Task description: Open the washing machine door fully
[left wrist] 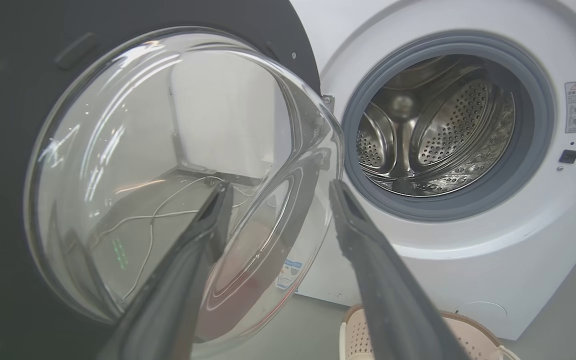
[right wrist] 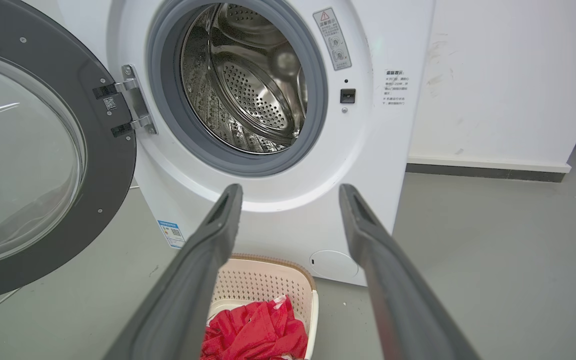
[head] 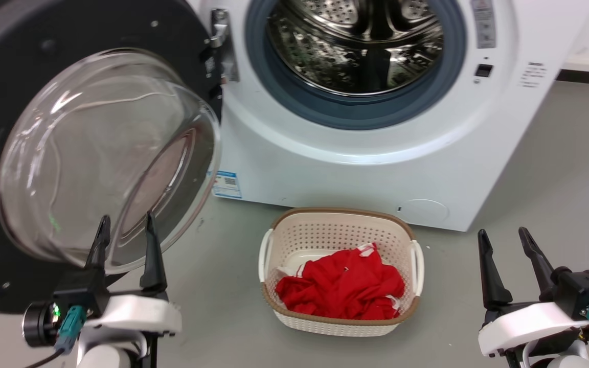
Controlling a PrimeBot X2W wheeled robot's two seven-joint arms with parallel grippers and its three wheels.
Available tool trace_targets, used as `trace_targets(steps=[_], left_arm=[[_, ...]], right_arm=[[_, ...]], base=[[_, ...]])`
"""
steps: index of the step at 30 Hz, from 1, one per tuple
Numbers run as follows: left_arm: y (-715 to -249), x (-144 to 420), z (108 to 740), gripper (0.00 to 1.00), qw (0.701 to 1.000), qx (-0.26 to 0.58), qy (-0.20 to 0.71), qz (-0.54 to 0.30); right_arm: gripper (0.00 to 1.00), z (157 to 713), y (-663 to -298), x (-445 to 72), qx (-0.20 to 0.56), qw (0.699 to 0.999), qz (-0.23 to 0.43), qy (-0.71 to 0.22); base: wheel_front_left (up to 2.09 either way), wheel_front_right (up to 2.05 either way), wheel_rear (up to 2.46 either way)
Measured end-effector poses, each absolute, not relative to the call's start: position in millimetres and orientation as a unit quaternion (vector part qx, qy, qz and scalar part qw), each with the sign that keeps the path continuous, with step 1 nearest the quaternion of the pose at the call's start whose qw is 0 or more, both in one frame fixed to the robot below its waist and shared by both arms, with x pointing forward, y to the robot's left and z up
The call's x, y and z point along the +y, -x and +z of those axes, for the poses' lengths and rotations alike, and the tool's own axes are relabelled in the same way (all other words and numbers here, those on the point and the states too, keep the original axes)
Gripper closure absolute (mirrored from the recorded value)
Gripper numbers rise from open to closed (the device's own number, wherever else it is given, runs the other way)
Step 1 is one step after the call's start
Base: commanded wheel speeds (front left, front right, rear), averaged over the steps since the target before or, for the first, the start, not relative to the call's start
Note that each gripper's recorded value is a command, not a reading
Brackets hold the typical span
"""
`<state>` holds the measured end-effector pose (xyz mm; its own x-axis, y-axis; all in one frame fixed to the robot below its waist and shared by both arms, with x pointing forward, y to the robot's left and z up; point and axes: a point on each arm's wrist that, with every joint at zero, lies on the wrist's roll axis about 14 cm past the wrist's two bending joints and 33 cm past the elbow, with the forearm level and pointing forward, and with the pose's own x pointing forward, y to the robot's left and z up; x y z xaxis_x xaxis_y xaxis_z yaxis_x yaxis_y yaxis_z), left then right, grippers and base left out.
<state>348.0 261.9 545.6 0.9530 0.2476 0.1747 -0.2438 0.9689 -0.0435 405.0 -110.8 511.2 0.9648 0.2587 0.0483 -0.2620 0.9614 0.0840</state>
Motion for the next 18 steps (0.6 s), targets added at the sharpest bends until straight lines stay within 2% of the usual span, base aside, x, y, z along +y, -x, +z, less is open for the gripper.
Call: trace_targets(steps=[9, 18], left_arm=[[-391, 211, 563, 0.00, 0.992, -0.116, 0.020, 0.049], [-409, 174, 568, 0.00, 0.992, -0.126, 0.004, -0.001]], right_arm=[[0.00, 516, -393, -144, -0.027, 0.995, 0.086, -0.037], [0.00, 520, -379, -168, -0.033, 0.998, 0.052, -0.030]], base=[[0.00, 0.00, 0.00], [0.00, 0.00, 0.00]])
